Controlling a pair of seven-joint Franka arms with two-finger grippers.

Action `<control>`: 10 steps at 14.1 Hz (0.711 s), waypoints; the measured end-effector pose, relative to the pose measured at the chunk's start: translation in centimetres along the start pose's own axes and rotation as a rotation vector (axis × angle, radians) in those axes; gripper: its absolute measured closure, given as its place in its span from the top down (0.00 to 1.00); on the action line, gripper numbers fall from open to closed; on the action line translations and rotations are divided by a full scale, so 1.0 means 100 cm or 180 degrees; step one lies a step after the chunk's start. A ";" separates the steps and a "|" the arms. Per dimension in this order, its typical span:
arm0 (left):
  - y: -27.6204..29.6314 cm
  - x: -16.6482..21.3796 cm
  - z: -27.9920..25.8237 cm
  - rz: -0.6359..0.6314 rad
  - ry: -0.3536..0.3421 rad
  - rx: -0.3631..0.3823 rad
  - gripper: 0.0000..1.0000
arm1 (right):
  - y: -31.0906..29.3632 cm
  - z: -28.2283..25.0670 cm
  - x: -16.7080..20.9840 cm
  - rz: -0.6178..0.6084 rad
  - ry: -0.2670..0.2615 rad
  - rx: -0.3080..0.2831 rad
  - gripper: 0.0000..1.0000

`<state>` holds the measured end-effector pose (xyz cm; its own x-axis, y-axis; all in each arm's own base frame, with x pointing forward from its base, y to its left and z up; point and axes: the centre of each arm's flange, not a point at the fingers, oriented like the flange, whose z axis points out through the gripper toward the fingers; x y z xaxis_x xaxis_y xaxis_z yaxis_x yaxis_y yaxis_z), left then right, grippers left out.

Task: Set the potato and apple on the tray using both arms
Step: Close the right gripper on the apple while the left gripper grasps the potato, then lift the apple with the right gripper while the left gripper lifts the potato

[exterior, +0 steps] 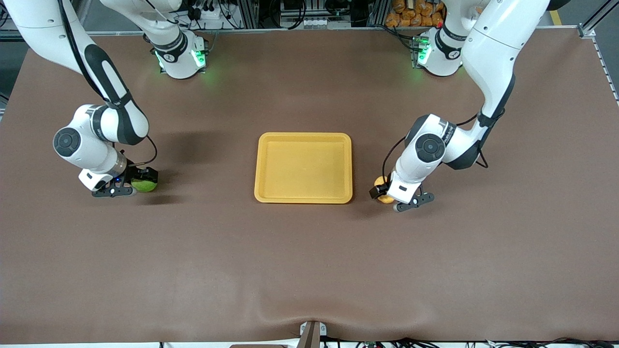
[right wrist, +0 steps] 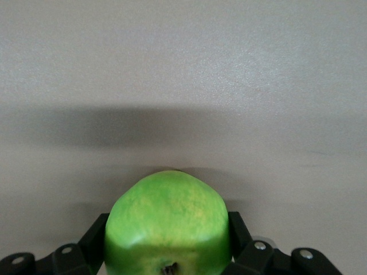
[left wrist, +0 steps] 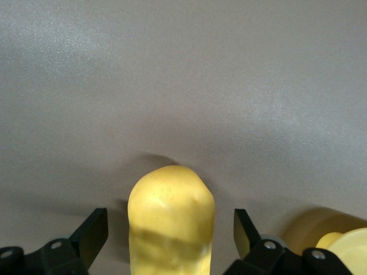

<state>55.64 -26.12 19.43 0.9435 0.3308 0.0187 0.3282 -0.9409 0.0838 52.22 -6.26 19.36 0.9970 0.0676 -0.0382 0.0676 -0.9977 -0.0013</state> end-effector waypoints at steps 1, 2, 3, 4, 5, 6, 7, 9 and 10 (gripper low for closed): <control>0.000 0.000 0.000 0.0000 -0.0002 0.0001 0.91 | 0.000 -0.001 0.001 -0.0002 0.0008 -0.0001 0.86; 0.000 0.000 0.001 0.0000 -0.0004 0.0002 0.90 | 0.000 -0.003 0.002 -0.0004 0.0025 -0.0003 0.86; 0.000 0.000 0.001 0.0001 -0.0005 0.0003 0.85 | -0.001 -0.006 0.004 -0.0008 0.0049 -0.0006 0.86; 0.000 -0.001 0.001 0.0002 -0.0005 0.0002 0.85 | -0.001 -0.011 0.007 -0.0012 0.0064 -0.0006 0.86; 0.000 -0.001 0.001 0.0003 -0.0005 0.0002 0.78 | -0.002 -0.018 0.009 -0.0002 0.0052 0.0001 0.86; 0.000 -0.001 0.001 0.0003 -0.0005 0.0002 0.69 | -0.004 -0.027 0.012 0.0023 0.0008 0.0015 0.86; 0.000 -0.001 0.001 0.0007 -0.0005 0.0001 0.69 | -0.007 -0.038 0.016 0.0049 -0.0051 0.0032 0.86; 0.002 -0.001 0.000 0.0024 0.0001 -0.0008 0.57 | -0.017 -0.064 0.023 0.0095 -0.0162 0.0057 0.86; 0.005 -0.002 -0.001 0.0036 0.0001 -0.0017 0.57 | -0.023 -0.076 0.027 0.0115 -0.0214 0.0065 0.86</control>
<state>55.60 -26.60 19.57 0.9471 0.3202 0.0199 0.3174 -0.9441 0.0888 55.04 -3.79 26.84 0.9939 0.0319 -0.1056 0.0301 -0.9994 -0.0191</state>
